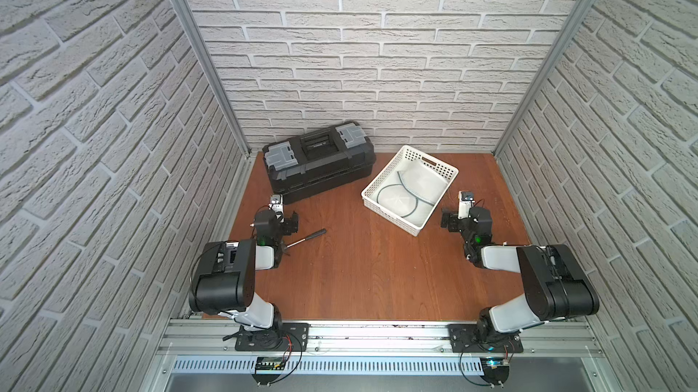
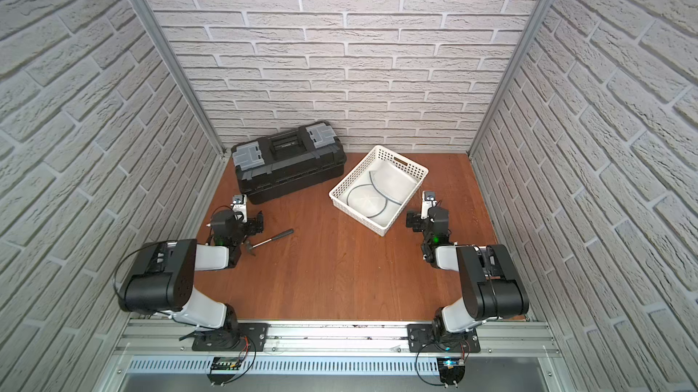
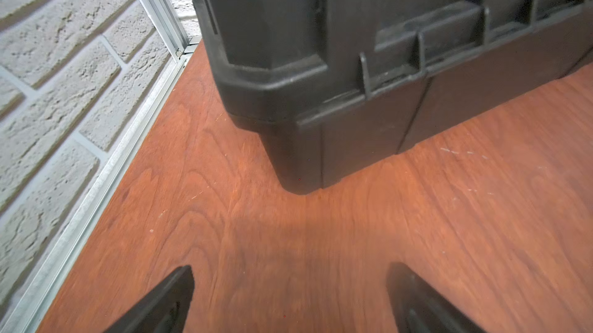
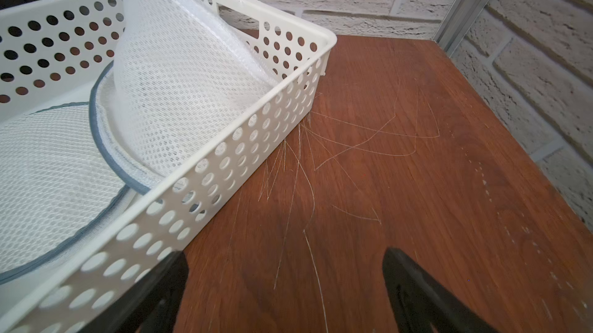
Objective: Turn the laundry bag inside out
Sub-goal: Pick up the laundry bag and place it in the bin.
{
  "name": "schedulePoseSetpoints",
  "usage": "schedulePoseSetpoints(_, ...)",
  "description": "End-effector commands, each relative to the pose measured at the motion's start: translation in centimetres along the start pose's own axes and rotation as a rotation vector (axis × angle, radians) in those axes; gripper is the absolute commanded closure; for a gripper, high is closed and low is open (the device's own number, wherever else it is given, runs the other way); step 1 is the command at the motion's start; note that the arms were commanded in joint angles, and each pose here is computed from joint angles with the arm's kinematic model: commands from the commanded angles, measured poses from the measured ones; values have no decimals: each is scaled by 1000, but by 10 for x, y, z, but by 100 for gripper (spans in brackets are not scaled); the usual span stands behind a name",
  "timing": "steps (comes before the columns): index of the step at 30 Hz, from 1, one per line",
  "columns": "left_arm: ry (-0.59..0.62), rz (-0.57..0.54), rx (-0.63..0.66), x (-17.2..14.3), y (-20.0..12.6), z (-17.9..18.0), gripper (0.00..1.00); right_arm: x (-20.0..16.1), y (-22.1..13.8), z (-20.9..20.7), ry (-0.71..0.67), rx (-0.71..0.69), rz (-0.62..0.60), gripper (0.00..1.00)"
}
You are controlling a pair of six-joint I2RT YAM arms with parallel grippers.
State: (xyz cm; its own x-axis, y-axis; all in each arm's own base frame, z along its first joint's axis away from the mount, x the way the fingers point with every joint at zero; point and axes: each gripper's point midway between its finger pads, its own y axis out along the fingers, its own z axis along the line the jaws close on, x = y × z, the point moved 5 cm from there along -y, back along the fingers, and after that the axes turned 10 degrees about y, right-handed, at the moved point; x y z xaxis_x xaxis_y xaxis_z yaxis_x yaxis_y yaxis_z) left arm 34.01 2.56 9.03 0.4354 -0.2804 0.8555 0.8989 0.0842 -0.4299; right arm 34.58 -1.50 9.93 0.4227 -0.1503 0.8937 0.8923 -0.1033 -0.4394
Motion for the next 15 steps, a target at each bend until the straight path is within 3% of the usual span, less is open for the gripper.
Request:
schedulePoseSetpoints(1, -9, -59, 15, 15, 2, 6, 2, 18, -3, 1, 11, 12, -64, 1)
schedulePoseSetpoints(15, -12, -59, 14, 16, 2, 7, 2, 18, -2, 1, 11, 12, -62, 1)
